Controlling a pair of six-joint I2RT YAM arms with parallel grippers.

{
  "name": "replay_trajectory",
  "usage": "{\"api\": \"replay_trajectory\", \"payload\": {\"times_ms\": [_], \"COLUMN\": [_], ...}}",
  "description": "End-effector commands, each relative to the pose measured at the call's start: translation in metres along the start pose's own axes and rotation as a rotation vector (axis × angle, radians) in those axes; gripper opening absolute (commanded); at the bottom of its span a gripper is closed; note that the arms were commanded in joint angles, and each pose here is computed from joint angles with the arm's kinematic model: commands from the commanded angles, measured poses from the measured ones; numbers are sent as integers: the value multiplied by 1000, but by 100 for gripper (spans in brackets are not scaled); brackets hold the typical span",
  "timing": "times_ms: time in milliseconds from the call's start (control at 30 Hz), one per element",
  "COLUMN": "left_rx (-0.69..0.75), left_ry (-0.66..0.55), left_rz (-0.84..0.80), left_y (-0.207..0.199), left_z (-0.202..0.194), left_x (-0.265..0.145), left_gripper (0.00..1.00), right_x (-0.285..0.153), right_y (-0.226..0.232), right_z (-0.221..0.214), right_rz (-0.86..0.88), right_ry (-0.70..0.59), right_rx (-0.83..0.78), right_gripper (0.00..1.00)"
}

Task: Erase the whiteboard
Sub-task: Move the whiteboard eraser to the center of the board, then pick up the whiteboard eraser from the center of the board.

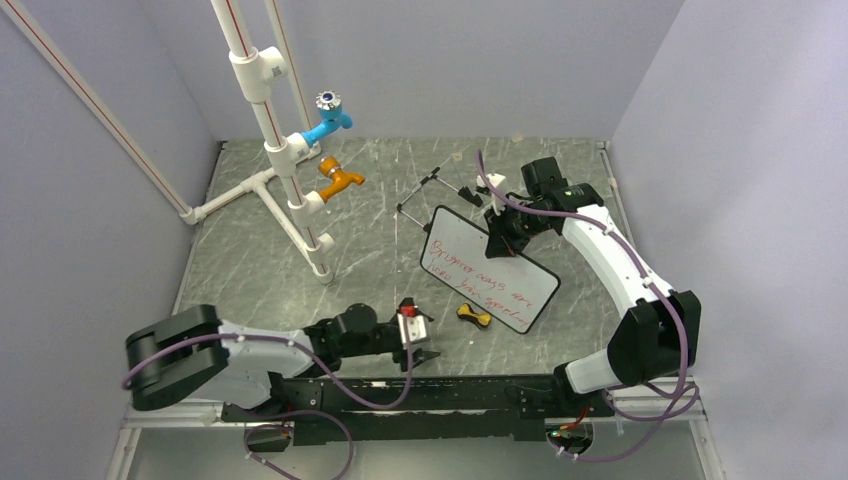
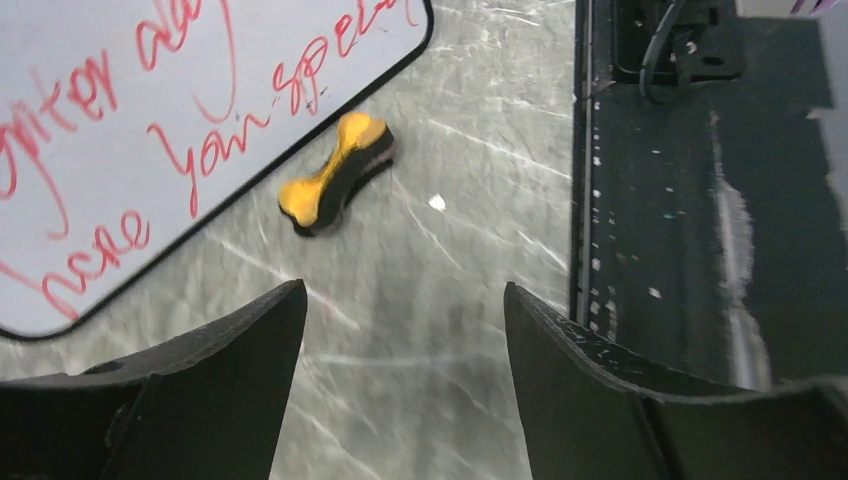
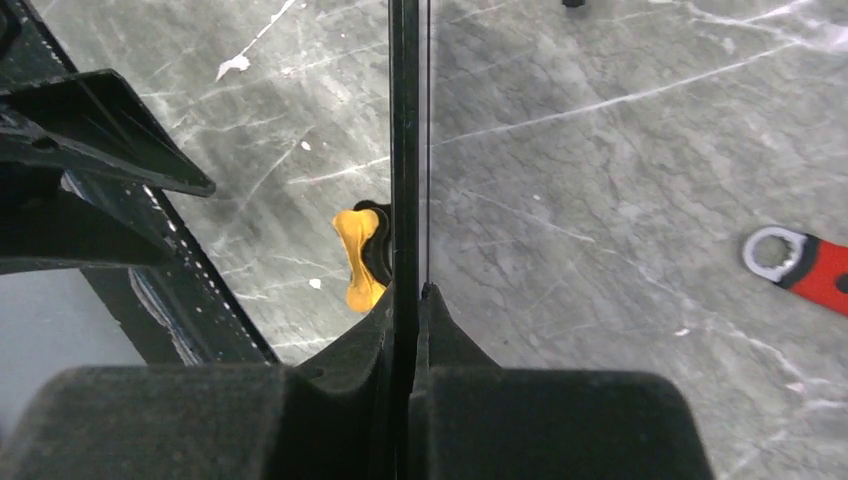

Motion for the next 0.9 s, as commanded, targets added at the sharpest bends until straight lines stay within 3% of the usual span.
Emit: {"api": "replay_trajectory", "payload": {"times_ms": [0,300,600,867], "left_rx": [274,367,309,264], "left_ry": [-58,38,152,291], "left_rz": [-60,-214,-345,-437], "left_y": [10,13,34,26], "left_z": [23,8,-14,-48], "left_x": [34,95,116,113], "left_gripper": [77,75,70,56], "right_x": [-33,-35,-31,-33], "right_y": [-2,-22,-31,-32], "right_z": [23,-4,-14,-14], "right_rz": [-32,25,-25,-49], "right_ry": [-128,-193,-186,-193], "right_rx": [-118,-48,-56,-57], "right_gripper": [0,0,0,0]}}
Point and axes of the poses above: each gripper's point midway between its finger pads, its own x axis out along the fingers, its own y axis along the line the jaws close on, z = x × y, the point moved 1 cm from there along -x, back along the fingers, and after that the axes turned 7 degrees about x, right-handed, at the moved point
